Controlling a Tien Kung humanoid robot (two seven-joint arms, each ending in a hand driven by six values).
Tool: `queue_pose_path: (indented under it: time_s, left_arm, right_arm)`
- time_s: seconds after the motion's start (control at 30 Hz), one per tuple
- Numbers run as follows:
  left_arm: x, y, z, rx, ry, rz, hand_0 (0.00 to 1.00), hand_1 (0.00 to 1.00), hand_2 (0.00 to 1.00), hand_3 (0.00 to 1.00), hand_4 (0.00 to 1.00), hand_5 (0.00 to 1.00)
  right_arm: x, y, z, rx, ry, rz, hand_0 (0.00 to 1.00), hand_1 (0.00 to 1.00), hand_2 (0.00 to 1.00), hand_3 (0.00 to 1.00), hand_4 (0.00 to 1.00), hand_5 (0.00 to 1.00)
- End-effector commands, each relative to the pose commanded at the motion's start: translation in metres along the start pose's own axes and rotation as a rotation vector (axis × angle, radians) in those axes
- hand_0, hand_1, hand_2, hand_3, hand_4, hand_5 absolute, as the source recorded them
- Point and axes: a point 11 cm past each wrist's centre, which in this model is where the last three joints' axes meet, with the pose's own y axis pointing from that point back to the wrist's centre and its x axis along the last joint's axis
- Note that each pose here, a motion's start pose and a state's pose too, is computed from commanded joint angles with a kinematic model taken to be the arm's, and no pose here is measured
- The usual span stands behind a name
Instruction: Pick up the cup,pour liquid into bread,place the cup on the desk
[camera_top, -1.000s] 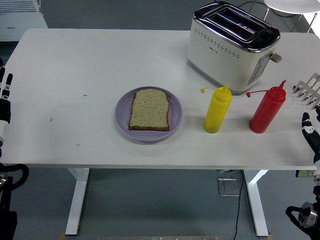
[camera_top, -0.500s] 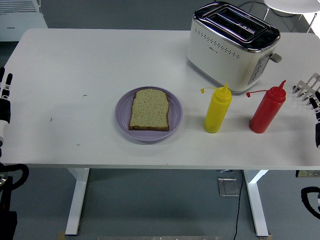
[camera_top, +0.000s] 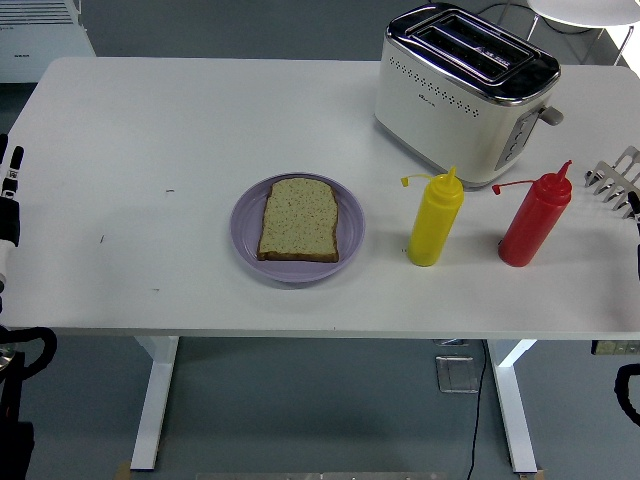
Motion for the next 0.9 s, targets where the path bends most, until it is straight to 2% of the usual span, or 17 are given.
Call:
queue_pose_path:
  time_s: [0.07,0.1,0.9]
  left_arm:
    - [0.0001,0.0003,-0.0007,0.002,0.0,0.0,0.808,0.741,0.732,0.726,0.487,0.998]
    - [0.0,0.0003,-0.001,0.003,0.0,0.0,0.809,0.741,0.732,0.726,0.487,0.998]
    - [0.0015,0.0024,-0.0045,0.015,-0.006,0.002,0.808,0.741,0.732,0.725,0.487,0.998]
  right_arm:
    - [0.0007,-0.0001,-0.0001,0.003,0.001,0.003,0.786,0.693,0.72,0.662,0.468,0.281]
    - [0.0011,-0.0001,-0.0002,0.004,0.0,0.004,0.786,0.691,0.719,0.662,0.48,0.319]
    - [0.0017,0.0,-0.0046,0.024,-0.01,0.002,0.776,0.688,0.715,0.658,0.486,0.332]
